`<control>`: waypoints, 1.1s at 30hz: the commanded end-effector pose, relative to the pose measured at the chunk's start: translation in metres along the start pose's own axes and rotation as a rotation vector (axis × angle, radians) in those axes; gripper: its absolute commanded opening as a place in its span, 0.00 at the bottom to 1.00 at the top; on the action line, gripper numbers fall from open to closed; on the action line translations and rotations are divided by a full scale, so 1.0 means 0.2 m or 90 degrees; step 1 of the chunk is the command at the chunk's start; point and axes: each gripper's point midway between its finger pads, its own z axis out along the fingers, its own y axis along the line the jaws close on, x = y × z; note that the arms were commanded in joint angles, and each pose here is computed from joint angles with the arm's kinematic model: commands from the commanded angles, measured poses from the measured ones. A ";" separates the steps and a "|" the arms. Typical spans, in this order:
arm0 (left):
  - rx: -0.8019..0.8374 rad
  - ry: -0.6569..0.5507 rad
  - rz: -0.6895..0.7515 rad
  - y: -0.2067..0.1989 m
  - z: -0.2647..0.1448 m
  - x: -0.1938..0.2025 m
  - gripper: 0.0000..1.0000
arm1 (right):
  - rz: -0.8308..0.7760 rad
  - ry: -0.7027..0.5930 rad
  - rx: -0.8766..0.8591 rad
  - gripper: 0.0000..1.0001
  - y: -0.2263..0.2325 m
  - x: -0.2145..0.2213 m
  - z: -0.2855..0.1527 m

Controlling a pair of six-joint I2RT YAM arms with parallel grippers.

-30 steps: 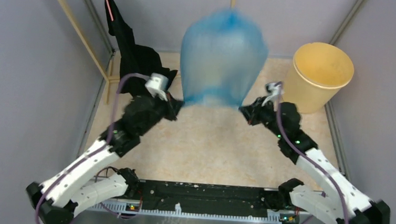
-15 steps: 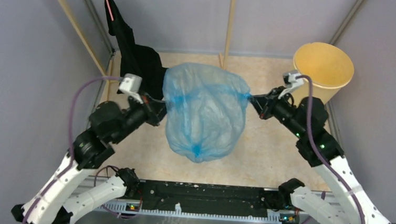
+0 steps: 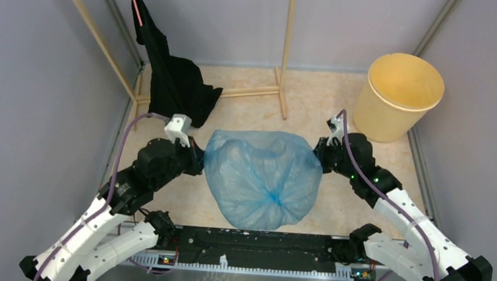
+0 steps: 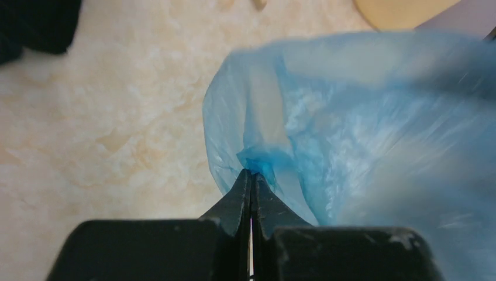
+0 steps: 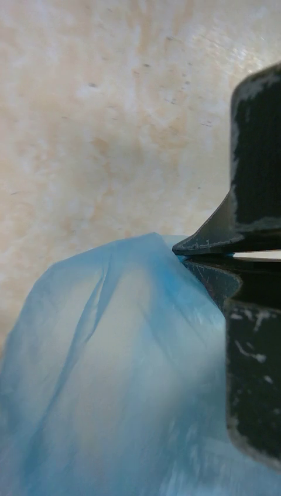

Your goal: Put the trash bags into the trash bin

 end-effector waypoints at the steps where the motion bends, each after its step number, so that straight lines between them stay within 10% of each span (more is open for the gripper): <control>1: 0.031 -0.166 0.067 -0.19 -0.17 -0.53 0.00 | -0.086 -0.174 -0.038 0.00 0.25 -0.58 -0.17; 6: 0.091 -0.234 0.091 -0.36 -0.27 -0.79 0.00 | -0.107 -0.226 -0.083 0.04 0.38 -0.76 -0.24; 15: 0.001 -0.173 0.073 -0.11 -0.08 -0.47 0.00 | -0.065 -0.165 -0.031 0.04 0.19 -0.51 -0.07; 27: 0.111 -0.389 0.182 -0.50 -0.38 -1.14 0.00 | -0.159 -0.311 -0.062 0.22 0.44 -1.05 -0.28; 33: 0.220 -0.434 0.202 -0.65 -0.48 -1.17 0.00 | -0.140 -0.330 -0.107 0.42 0.52 -1.10 -0.29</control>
